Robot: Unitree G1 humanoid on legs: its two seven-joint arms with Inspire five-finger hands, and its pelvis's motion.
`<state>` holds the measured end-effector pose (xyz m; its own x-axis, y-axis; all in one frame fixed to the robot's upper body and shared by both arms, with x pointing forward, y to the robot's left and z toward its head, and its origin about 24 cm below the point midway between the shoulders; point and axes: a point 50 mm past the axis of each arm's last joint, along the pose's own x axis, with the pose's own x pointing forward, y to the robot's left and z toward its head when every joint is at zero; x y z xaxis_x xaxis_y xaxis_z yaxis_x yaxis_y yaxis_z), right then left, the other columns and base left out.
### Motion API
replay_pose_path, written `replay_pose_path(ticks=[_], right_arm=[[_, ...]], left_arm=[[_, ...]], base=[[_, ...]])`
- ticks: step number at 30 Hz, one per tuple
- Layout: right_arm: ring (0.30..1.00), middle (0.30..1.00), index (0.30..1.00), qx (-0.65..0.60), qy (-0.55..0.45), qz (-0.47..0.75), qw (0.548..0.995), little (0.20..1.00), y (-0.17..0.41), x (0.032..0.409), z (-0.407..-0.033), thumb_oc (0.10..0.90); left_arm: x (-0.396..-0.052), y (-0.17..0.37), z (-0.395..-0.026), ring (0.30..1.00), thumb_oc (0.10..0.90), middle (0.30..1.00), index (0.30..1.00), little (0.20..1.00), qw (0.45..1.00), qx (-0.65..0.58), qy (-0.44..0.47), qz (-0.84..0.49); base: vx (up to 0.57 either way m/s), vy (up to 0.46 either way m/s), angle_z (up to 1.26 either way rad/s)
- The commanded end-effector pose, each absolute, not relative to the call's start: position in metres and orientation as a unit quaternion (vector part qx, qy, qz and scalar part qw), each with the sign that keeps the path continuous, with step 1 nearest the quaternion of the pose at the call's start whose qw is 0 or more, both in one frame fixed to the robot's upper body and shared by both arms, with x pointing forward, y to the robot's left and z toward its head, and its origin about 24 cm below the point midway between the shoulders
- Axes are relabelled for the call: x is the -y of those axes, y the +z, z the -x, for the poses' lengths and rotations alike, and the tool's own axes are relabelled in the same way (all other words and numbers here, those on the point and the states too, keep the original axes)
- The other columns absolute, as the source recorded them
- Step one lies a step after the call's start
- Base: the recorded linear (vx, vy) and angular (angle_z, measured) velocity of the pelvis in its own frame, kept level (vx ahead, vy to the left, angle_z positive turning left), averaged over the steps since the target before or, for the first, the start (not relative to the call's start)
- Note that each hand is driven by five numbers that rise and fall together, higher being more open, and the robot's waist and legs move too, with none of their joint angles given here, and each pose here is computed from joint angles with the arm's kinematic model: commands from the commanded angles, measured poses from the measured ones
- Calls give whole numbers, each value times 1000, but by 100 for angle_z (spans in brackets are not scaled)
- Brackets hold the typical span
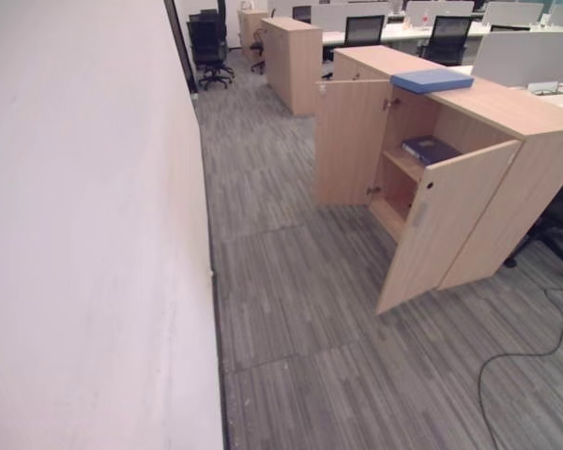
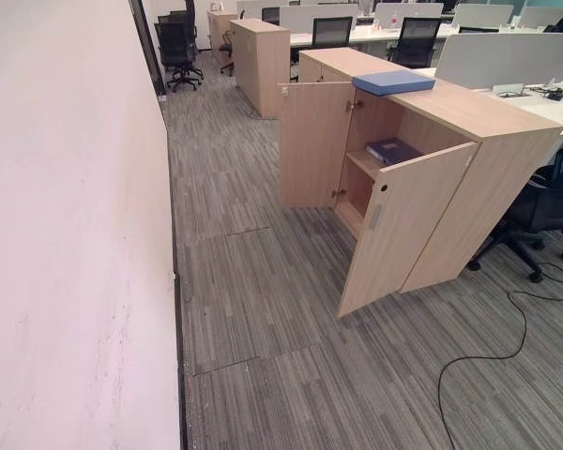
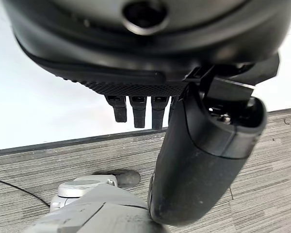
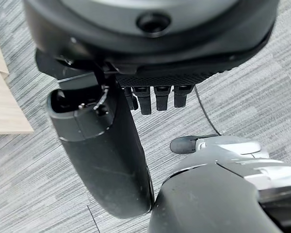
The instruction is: Put the empty folder in the office cabinet
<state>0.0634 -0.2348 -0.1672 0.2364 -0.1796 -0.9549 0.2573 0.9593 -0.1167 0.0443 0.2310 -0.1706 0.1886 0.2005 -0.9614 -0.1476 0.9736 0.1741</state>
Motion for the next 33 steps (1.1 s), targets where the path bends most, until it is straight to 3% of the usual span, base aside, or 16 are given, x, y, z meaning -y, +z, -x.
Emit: replay_pose_path(ticks=[1,10,17,26,33], right_arm=[[900,900,900,-592,-138,-24,793,900,-163,240,-83,800],[900,900,900,-593,-145,-37,791,900,-159,252,-89,800],[900,900,900,-618,-127,4,776,900,-160,259,-76,800],[900,900,900,-639,-157,-44,752,900,-166,251,-52,800],[900,900,900,-612,-125,-31,780,900,-163,247,-78,800]], left_arm=[[-232,-171,-50,900,800,900,900,900,763,-635,115,-32],[-226,-166,-86,900,800,900,900,900,800,-589,96,-51],[-234,-165,-78,900,800,900,900,900,794,-594,102,-79],[-239,-169,-48,900,800,900,900,900,768,-623,138,-59],[-248,-164,-60,900,800,900,900,900,782,-602,139,-77]], base=[[24,-81,0],[-23,-101,16],[178,54,8],[343,208,-27],[236,309,-18]])
